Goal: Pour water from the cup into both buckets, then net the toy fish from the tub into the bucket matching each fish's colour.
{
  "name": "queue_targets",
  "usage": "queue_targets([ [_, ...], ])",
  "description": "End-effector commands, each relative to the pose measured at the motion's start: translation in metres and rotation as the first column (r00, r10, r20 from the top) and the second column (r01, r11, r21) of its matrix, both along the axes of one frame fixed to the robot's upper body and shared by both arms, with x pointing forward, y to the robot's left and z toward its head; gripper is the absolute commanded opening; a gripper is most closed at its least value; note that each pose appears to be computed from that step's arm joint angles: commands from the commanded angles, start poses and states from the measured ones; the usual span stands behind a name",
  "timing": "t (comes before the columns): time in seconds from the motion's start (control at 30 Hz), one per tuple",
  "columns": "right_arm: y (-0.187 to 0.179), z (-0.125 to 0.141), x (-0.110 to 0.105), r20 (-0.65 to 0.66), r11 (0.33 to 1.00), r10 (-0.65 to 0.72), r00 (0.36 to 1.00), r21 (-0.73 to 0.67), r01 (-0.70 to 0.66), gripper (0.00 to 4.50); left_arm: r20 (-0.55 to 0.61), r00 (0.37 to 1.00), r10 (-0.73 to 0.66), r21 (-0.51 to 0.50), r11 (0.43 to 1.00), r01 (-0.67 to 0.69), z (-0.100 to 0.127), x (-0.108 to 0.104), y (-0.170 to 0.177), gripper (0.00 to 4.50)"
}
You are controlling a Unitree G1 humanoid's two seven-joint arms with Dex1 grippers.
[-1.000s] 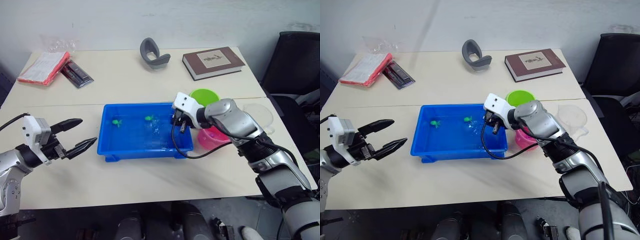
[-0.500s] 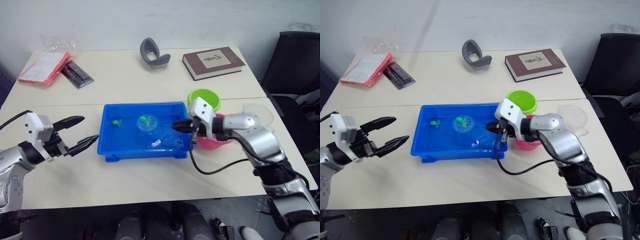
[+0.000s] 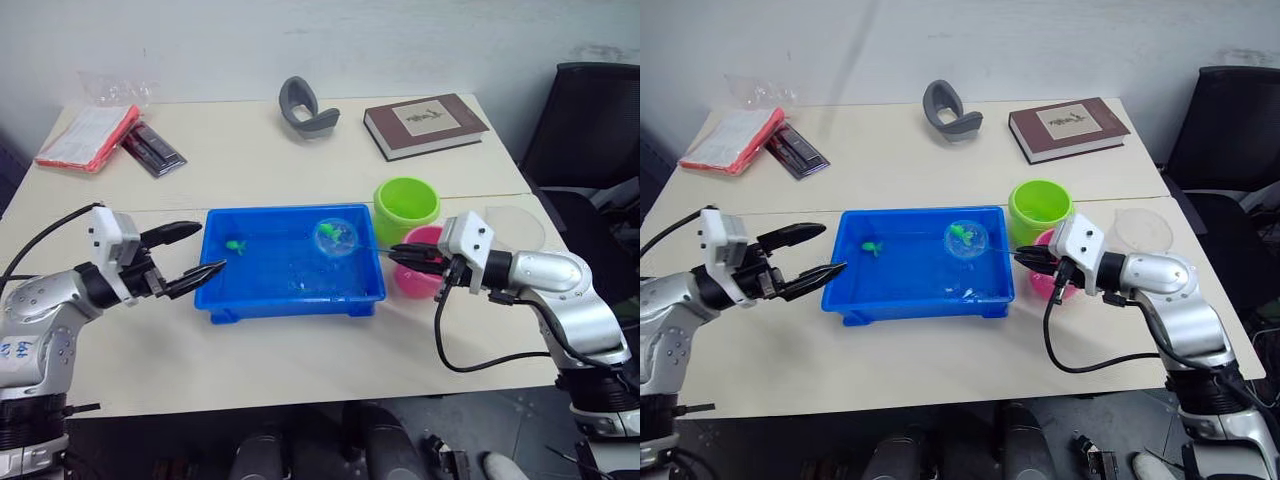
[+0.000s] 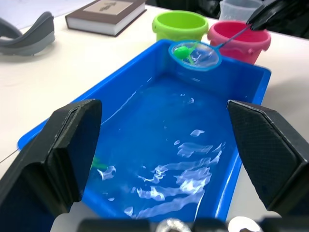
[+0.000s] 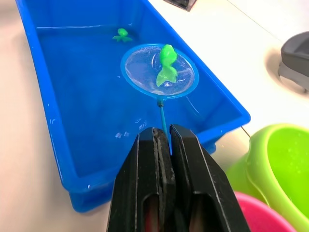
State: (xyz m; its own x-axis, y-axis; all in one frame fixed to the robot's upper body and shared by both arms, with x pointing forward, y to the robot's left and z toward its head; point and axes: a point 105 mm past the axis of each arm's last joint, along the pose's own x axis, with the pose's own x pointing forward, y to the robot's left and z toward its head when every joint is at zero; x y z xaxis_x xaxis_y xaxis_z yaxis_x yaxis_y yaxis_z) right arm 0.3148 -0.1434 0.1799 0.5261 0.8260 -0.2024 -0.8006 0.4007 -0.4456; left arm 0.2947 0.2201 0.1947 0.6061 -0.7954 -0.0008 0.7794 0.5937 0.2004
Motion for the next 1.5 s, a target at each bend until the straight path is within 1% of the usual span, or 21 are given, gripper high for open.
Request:
queue_targets([
  [0.03,-0.014,0.034,-0.006,0.096,0.998,-0.019,0.995,0.061,0.013,0.0,0.02,0.998,-0.058,-0.018,0.998,0.059,0.008,0.004,-0.013,4.44],
  [0.17,-0.033,0.054,-0.003,0.119,0.992,-0.077,0.99,0.109,0.064,0.0,0.027,0.995,-0.095,-0.011,0.995,0.095,0.012,0.009,-0.022,4.44],
  [0.37,-0.078,0.071,0.008,0.193,0.978,-0.21,0.959,0.058,0.202,0.0,0.051,0.993,-0.108,-0.021,0.994,0.109,0.018,0.014,-0.027,4.44],
  [0.47,-0.093,0.079,0.019,0.271,0.962,-0.273,0.923,0.057,0.268,0.0,0.05,0.992,-0.115,-0.024,0.993,0.117,0.017,0.014,-0.029,4.44],
  [0.5,-0.1,0.076,0.025,0.33,0.952,-0.288,0.899,0.001,0.305,0.0,0.051,0.992,-0.117,-0.026,0.993,0.119,0.016,0.014,-0.031,4.44],
  [0.57,-0.106,0.069,0.031,0.4,0.94,-0.274,0.875,-0.083,0.332,0.0,0.053,0.991,-0.12,-0.031,0.992,0.122,0.016,0.014,-0.033,4.44],
  [0.63,-0.107,0.065,0.036,0.473,0.936,-0.253,0.844,-0.101,0.337,0.0,0.057,0.991,-0.122,-0.035,0.992,0.124,0.016,0.015,-0.035,4.44],
  [0.7,-0.114,0.059,0.043,0.573,0.9,-0.254,0.779,-0.155,0.408,0.0,0.062,0.991,-0.122,-0.038,0.991,0.125,0.016,0.015,-0.036,4.44],
  [0.77,-0.117,0.056,0.048,0.673,0.856,-0.207,0.71,-0.227,0.464,0.0,0.065,0.99,-0.125,-0.038,0.991,0.127,0.016,0.015,-0.038,4.44],
  [0.83,-0.117,0.051,0.051,0.737,0.81,-0.122,0.665,-0.314,0.495,0.0,0.068,0.99,-0.126,-0.039,0.991,0.129,0.016,0.015,-0.039,4.44],
  [0.9,-0.117,0.046,0.053,0.773,0.756,-0.023,0.634,-0.401,0.517,0.0,0.07,0.989,-0.127,-0.04,0.991,0.13,0.016,0.015,-0.04,4.44],
  [0.97,-0.119,0.044,0.055,0.799,0.72,0.03,0.601,-0.434,0.541,0.0,0.071,0.989,-0.127,-0.04,0.991,0.13,0.017,0.014,-0.04,4.44],
  [1.03,-0.118,0.044,0.057,0.821,0.673,0.127,0.556,-0.483,0.56,0.0,0.072,0.989,-0.127,-0.042,0.991,0.13,0.017,0.014,-0.04,4.44],
  [1.13,-0.112,0.048,0.058,0.852,0.653,0.224,0.474,-0.492,0.576,0.0,0.075,0.989,-0.129,-0.041,0.99,0.132,0.017,0.014,-0.041,4.44],
  [1.2,-0.112,0.042,0.061,0.837,0.626,0.276,0.473,-0.53,0.572,0.0,0.078,0.988,-0.131,-0.04,0.99,0.134,0.017,0.014,-0.042,4.44],
  [1.23,-0.111,0.04,0.061,0.828,0.611,0.319,0.461,-0.552,0.568,0.0,0.079,0.988,-0.132,-0.038,0.99,0.135,0.017,0.014,-0.042,4.44],
  [1.27,-0.112,0.038,0.062,0.821,0.61,0.322,0.471,-0.56,0.56,0.0,0.08,0.988,-0.131,-0.038,0.99,0.135,0.017,0.014,-0.043,4.44],
  [1.3,-0.11,0.039,0.061,0.822,0.602,0.361,0.441,-0.567,0.563,0.0,0.082,0.988,-0.13,-0.037,0.99,0.133,0.018,0.015,-0.043,4.44],
  [1.33,-0.109,0.039,0.061,0.814,0.602,0.38,0.439,-0.578,0.552,0.0,0.085,0.988,-0.127,-0.037,0.991,0.13,0.018,0.015,-0.042,4.44],
  [1.4,-0.107,0.044,0.06,0.809,0.585,0.444,0.386,-0.588,0.559,0.0,0.089,0.989,-0.121,-0.039,0.991,0.125,0.018,0.016,-0.042,4.44],
  [1.5,-0.108,0.046,0.062,0.812,0.595,0.437,0.386,-0.583,0.553,0.0,0.089,0.988,-0.13,-0.038,0.99,0.134,0.018,0.016,-0.043,4.44],
])
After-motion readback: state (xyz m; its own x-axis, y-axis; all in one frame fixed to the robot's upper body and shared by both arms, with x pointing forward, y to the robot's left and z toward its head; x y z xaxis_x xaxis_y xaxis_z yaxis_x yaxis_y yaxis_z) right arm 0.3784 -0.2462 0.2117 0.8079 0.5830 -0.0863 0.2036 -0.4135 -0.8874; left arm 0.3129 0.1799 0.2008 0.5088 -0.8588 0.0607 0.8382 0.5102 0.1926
